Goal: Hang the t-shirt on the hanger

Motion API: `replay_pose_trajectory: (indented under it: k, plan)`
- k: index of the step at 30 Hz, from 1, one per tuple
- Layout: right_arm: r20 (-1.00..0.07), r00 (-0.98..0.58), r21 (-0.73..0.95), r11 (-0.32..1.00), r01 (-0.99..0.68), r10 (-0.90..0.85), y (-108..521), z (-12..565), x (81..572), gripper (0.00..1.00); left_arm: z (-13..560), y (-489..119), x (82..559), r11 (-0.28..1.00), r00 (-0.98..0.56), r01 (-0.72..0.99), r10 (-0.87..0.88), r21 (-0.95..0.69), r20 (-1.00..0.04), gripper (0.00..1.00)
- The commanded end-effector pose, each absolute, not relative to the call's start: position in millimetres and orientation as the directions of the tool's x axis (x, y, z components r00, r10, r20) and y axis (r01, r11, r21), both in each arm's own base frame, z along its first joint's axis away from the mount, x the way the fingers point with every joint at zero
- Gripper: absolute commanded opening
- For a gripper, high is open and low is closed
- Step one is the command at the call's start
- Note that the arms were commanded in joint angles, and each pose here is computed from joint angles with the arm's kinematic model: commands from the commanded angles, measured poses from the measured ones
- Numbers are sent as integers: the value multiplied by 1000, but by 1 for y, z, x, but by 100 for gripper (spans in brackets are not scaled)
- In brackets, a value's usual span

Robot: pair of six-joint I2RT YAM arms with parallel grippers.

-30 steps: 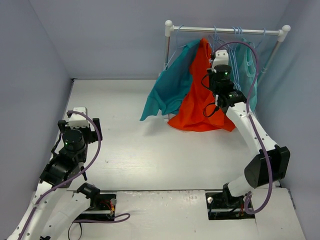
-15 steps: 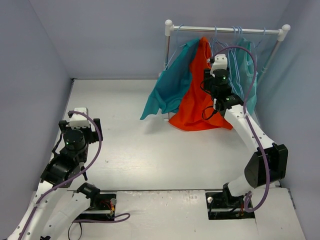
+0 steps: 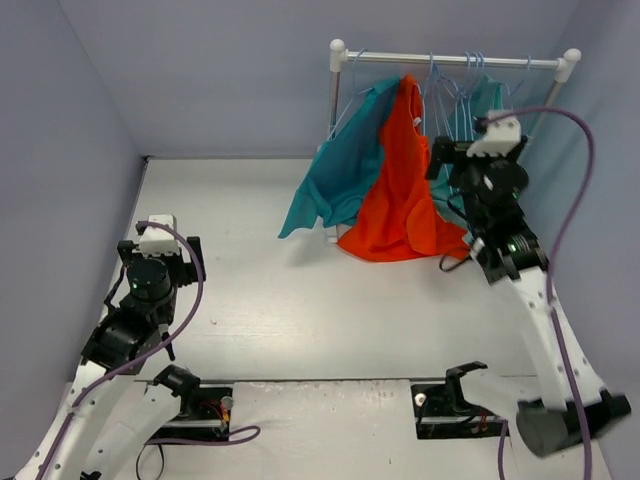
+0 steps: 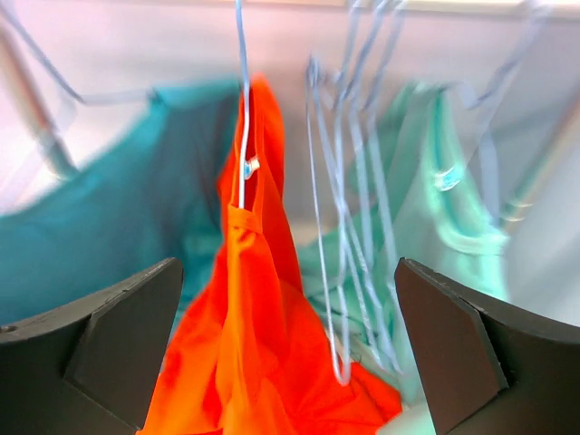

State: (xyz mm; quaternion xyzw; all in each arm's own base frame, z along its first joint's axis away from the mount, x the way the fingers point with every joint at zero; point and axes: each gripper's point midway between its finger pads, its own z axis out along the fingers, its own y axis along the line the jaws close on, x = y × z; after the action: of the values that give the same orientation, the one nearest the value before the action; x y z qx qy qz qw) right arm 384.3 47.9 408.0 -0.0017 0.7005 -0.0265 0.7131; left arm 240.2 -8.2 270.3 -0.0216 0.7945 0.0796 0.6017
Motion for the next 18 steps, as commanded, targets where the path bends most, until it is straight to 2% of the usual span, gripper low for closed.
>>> replay_pose_trajectory:
  k: [1, 7, 10, 13, 18]
  plan:
    - [-980, 194, 52, 999, 17, 48, 36, 455, 327, 100, 289, -6, 244, 986, -213, -155, 24, 58, -977, 82]
    - [-957, 287, 75, 994, 81, 49, 3, 451, 251, 100, 298, -4, 239, 987, -205, -152, 30, 62, -978, 82]
    - [-952, 307, 43, 997, 59, 22, 1, 444, 227, 100, 305, -2, 235, 986, -199, -151, 34, 65, -979, 82]
    - [-961, 277, 31, 998, 60, 13, -3, 417, 211, 100, 311, -1, 227, 989, -182, -138, 32, 57, -983, 82]
    - [-963, 259, 111, 982, 153, 69, -24, 385, 195, 100, 302, -4, 215, 995, -202, -96, 22, 42, -979, 82]
